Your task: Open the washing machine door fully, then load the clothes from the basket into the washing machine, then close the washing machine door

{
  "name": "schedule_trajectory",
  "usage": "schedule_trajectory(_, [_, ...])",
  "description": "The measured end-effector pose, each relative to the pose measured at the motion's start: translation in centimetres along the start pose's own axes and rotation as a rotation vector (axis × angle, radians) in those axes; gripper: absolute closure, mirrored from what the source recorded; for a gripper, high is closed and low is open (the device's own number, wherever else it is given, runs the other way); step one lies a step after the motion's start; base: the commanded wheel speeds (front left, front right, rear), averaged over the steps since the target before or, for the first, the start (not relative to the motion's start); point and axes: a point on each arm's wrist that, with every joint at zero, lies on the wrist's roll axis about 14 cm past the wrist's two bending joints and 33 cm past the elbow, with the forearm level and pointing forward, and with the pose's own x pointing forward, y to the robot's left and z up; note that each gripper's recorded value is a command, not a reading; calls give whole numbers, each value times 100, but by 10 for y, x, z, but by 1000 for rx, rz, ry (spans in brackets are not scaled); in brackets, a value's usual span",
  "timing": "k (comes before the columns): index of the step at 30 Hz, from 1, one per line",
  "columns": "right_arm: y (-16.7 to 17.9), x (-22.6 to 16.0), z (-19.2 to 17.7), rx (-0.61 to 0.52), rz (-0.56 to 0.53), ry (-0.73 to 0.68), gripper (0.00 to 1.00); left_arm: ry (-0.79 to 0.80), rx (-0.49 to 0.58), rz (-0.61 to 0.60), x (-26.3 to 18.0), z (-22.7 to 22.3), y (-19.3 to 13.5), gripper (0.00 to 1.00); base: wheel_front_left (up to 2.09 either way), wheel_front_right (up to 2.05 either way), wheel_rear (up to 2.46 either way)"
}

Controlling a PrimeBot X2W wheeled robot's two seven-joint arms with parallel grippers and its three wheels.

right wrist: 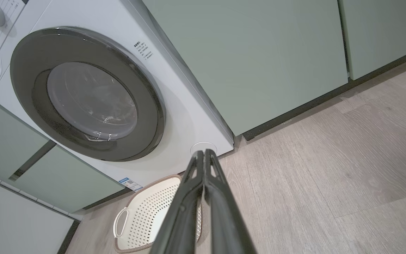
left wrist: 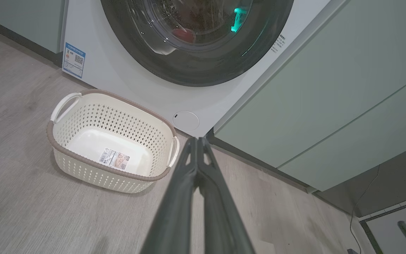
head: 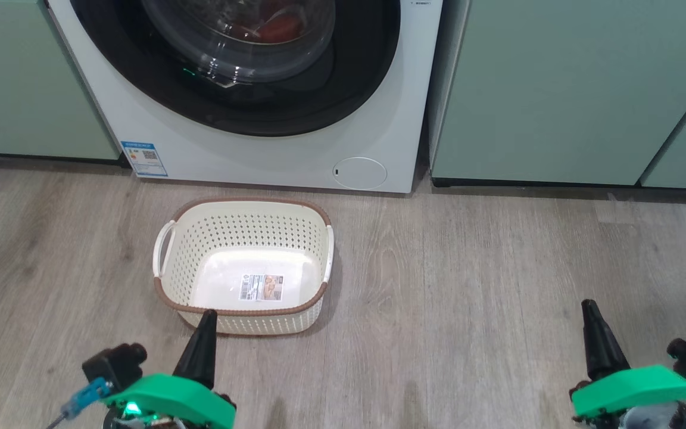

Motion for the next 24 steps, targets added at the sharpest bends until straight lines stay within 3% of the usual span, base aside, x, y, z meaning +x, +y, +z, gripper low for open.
schedule_trajectory(24, [1,8,7,239,-15,0,100,9,-241,37,7,7,12,100,0,0,0])
